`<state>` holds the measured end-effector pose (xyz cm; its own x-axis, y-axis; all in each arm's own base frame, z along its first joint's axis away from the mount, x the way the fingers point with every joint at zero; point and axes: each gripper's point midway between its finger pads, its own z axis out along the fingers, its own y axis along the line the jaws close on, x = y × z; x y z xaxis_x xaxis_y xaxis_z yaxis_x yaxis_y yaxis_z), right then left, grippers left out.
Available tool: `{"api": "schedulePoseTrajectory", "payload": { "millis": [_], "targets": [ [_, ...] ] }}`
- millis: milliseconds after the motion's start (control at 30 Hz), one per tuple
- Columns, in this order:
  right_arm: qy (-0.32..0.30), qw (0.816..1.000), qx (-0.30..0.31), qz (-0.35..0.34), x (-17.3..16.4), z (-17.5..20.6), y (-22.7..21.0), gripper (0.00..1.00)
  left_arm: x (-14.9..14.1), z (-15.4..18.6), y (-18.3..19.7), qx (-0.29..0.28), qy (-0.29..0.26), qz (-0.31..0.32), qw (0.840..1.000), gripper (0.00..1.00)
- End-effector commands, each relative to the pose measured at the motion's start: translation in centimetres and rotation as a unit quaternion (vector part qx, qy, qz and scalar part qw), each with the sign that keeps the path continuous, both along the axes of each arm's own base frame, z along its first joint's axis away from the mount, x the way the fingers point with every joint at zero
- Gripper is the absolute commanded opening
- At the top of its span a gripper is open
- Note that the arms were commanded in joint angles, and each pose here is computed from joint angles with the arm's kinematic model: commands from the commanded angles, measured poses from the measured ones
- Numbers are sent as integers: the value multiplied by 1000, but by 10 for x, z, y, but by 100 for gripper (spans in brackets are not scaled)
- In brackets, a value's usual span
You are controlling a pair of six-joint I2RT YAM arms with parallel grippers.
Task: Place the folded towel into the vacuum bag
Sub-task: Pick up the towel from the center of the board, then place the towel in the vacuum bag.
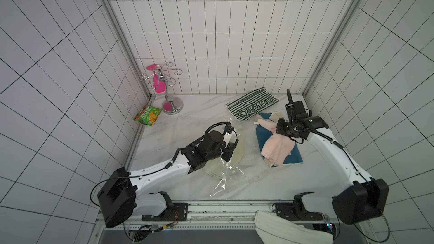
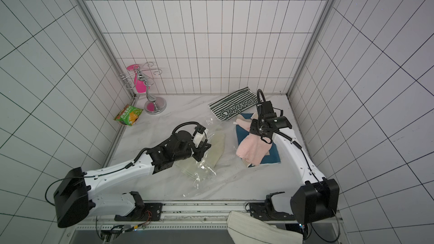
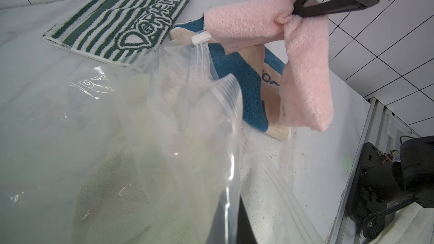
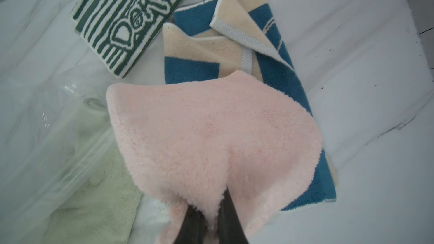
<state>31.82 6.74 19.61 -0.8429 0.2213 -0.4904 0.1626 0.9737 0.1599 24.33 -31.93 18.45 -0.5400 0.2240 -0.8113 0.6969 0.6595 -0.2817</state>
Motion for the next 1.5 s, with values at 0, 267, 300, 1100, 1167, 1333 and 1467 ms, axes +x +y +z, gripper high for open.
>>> {"api": "schedulePoseTrajectory", "payload": {
  "millis": [0,267,300,1100,1167,1333,1467],
  "targets": [
    [45,998,4,51,-35,-1,22,3,5,5,2,-6,-10,9,1000,0],
    [82,989,19,125,-71,-9,81,3,7,5,-6,-13,0,3,1000,0],
    [81,988,27,131,-72,-10,87,3,6,5,-7,-14,1,0,1000,0],
    [82,969,133,192,-50,-40,179,2,-7,8,-21,-43,14,-28,999,0],
    [62,965,167,190,-28,-19,184,2,-17,2,-28,-35,19,-41,998,0],
    [57,953,230,191,0,-5,197,3,-45,-7,-44,-31,28,-86,995,0],
    [38,954,276,113,19,-39,201,4,-50,-6,-45,-39,27,-90,995,0]
  ]
}}
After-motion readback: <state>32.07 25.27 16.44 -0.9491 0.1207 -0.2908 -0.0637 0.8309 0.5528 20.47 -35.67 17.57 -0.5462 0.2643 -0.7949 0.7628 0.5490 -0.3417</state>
